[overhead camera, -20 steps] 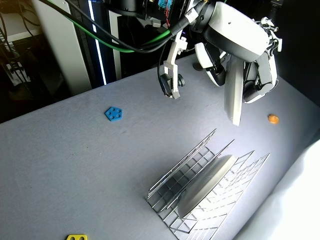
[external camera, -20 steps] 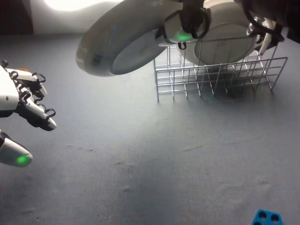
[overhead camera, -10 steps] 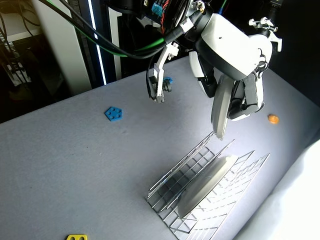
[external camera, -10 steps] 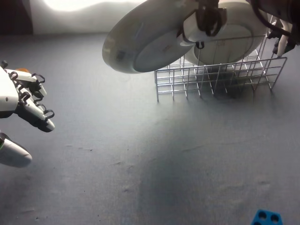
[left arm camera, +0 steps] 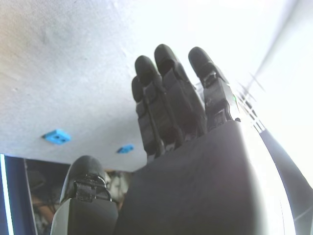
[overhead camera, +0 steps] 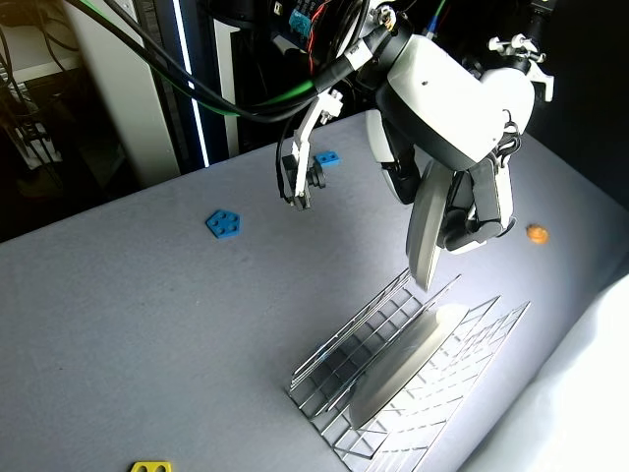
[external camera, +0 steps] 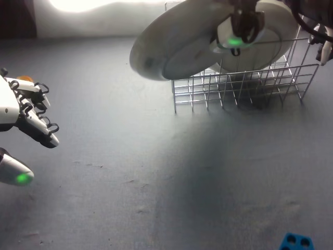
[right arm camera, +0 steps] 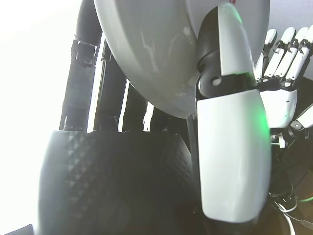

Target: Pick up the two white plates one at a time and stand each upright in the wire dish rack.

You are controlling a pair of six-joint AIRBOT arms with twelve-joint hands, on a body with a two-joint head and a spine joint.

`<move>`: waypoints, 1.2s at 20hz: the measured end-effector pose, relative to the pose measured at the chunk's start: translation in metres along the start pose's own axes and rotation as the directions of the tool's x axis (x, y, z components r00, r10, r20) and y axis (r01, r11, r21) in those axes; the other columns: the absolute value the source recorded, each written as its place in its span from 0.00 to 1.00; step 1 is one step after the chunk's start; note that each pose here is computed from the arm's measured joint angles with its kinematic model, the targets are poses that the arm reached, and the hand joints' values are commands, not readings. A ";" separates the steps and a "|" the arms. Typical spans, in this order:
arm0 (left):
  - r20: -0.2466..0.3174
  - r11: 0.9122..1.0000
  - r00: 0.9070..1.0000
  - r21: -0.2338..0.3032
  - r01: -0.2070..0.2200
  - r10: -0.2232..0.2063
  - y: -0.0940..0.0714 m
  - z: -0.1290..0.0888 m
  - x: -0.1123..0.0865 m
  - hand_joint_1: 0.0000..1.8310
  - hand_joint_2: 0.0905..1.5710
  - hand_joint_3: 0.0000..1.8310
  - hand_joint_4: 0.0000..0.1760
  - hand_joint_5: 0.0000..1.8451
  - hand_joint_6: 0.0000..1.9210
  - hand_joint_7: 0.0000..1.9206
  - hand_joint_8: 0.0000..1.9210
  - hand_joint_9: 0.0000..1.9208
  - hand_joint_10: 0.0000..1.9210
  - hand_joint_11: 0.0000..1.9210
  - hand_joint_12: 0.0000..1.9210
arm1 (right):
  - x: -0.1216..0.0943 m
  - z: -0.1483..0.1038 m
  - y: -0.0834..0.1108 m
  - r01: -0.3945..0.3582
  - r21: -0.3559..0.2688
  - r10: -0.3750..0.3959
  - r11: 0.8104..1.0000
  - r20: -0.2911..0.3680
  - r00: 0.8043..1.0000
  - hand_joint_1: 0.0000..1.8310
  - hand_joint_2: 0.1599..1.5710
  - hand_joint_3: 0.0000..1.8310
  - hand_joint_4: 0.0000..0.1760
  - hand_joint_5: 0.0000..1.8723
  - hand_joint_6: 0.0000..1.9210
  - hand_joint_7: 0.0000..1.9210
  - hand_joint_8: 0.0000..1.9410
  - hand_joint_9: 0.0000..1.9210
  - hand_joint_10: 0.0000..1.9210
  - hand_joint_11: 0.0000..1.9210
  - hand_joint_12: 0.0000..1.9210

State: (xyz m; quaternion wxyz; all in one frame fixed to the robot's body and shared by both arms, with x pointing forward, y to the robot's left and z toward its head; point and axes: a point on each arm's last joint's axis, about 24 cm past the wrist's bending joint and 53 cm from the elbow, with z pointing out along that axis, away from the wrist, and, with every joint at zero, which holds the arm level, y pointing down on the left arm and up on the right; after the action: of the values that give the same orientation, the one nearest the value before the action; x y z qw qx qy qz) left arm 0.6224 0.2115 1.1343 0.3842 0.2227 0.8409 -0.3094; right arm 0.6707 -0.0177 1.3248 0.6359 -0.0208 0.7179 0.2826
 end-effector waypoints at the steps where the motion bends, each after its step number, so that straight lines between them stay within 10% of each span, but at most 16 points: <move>1: 0.000 1.000 1.000 -0.001 0.001 -0.001 0.000 0.000 0.000 0.00 0.72 0.00 0.00 0.30 0.00 0.35 0.00 0.29 0.00 0.00 0.34 | 0.000 0.000 -0.001 0.000 0.004 0.000 1.000 0.001 1.000 0.66 0.69 0.00 0.12 0.51 0.57 0.51 0.49 0.59 0.00 0.32 0.59; 24: 0.011 1.000 1.000 0.015 -0.012 0.012 -0.005 0.000 -0.006 0.00 0.71 0.00 0.00 0.28 0.00 0.32 0.00 0.26 0.00 0.00 0.33 | -0.002 0.013 -0.030 0.069 0.037 -0.070 0.997 0.029 0.997 0.66 0.69 0.00 0.11 0.50 0.58 0.50 0.50 0.59 0.00 0.32 0.59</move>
State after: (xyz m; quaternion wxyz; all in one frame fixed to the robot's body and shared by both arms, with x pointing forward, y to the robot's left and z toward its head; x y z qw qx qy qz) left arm 0.6228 0.2070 1.1411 0.3891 0.2288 0.8350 -0.3147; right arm 0.6947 -0.0377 1.3147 0.6565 -0.0299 0.7119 0.2477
